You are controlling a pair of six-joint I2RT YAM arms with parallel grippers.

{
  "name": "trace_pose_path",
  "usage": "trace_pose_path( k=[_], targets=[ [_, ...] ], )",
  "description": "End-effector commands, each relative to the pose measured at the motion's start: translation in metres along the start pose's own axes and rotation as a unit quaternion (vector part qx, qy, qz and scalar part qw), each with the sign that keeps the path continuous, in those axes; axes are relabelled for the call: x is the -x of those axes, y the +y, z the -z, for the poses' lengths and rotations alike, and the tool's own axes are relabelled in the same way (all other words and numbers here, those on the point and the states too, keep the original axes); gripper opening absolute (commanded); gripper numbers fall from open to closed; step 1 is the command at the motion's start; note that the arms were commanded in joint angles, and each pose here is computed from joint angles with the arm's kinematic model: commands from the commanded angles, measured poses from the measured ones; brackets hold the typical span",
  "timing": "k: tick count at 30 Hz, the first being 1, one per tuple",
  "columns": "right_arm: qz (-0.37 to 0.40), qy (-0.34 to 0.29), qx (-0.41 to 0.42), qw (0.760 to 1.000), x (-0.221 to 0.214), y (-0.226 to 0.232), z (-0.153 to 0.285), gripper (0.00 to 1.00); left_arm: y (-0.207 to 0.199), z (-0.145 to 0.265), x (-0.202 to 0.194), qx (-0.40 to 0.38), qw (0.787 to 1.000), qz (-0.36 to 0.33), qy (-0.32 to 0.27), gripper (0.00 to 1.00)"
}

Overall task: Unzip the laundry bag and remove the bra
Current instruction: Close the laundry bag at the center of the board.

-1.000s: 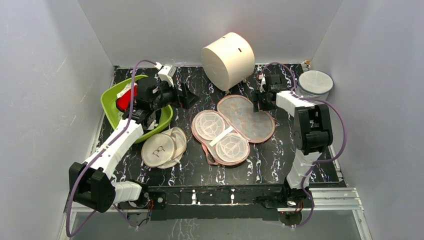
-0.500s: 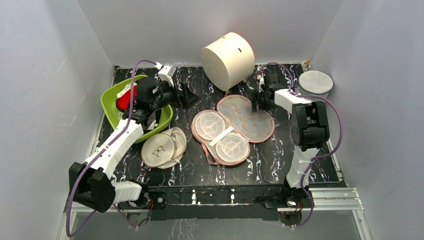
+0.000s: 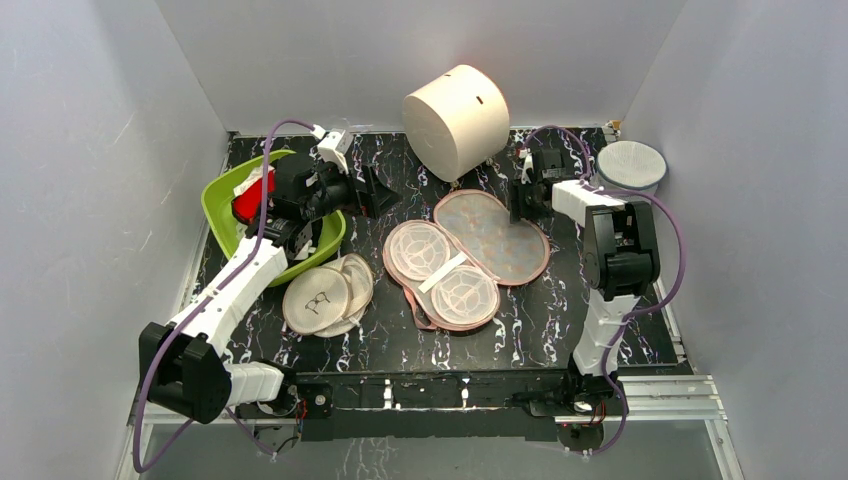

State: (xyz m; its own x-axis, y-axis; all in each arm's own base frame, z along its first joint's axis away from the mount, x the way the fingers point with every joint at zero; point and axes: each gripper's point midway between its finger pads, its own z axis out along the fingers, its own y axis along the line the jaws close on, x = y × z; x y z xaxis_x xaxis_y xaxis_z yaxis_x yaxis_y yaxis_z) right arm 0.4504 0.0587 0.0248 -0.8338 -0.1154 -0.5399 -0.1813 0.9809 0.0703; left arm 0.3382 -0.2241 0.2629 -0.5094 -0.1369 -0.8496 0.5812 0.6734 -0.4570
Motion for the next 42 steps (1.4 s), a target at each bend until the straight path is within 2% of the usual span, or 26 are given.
trace_pose_path(
  k=[1,4,9,12,21,26,31,35,42],
  targets=[
    [-0.017,-0.016,0.025,0.999,-0.005,0.011,0.008,0.44,-0.009,0.0,0.006,-0.017,1.0,-0.01,-0.01,0.98],
    [-0.017,-0.03,0.014,0.999,-0.001,0.008,0.021,0.33,-0.009,0.0,0.006,-0.02,1.0,-0.008,-0.009,0.98],
    [-0.022,-0.047,-0.017,0.998,0.012,0.001,0.05,0.08,-0.009,-0.001,0.005,-0.021,1.0,-0.007,-0.009,0.98],
    [-0.035,-0.059,-0.042,0.997,0.015,-0.005,0.076,0.0,-0.008,-0.001,0.004,-0.018,1.0,-0.007,-0.008,0.98],
    [-0.075,-0.084,-0.113,0.987,0.0,-0.02,0.145,0.0,-0.003,-0.005,-0.001,-0.014,1.0,-0.001,0.0,0.98],
    [-0.083,-0.118,-0.072,0.987,0.012,0.003,0.179,0.0,0.0,-0.008,-0.004,-0.01,1.0,0.001,0.006,0.98],
    [-0.064,-0.115,-0.02,0.991,0.013,0.056,0.181,0.0,0.007,-0.009,-0.006,0.005,1.0,-0.003,0.009,0.98],
    [-0.013,-0.085,-0.003,0.996,0.003,0.126,0.174,0.0,0.014,-0.01,-0.009,0.019,1.0,-0.005,0.013,0.98],
    [0.032,-0.039,0.032,0.998,-0.019,0.213,0.152,0.0,0.029,-0.007,-0.009,0.064,0.998,-0.013,0.012,0.98]
  ],
)
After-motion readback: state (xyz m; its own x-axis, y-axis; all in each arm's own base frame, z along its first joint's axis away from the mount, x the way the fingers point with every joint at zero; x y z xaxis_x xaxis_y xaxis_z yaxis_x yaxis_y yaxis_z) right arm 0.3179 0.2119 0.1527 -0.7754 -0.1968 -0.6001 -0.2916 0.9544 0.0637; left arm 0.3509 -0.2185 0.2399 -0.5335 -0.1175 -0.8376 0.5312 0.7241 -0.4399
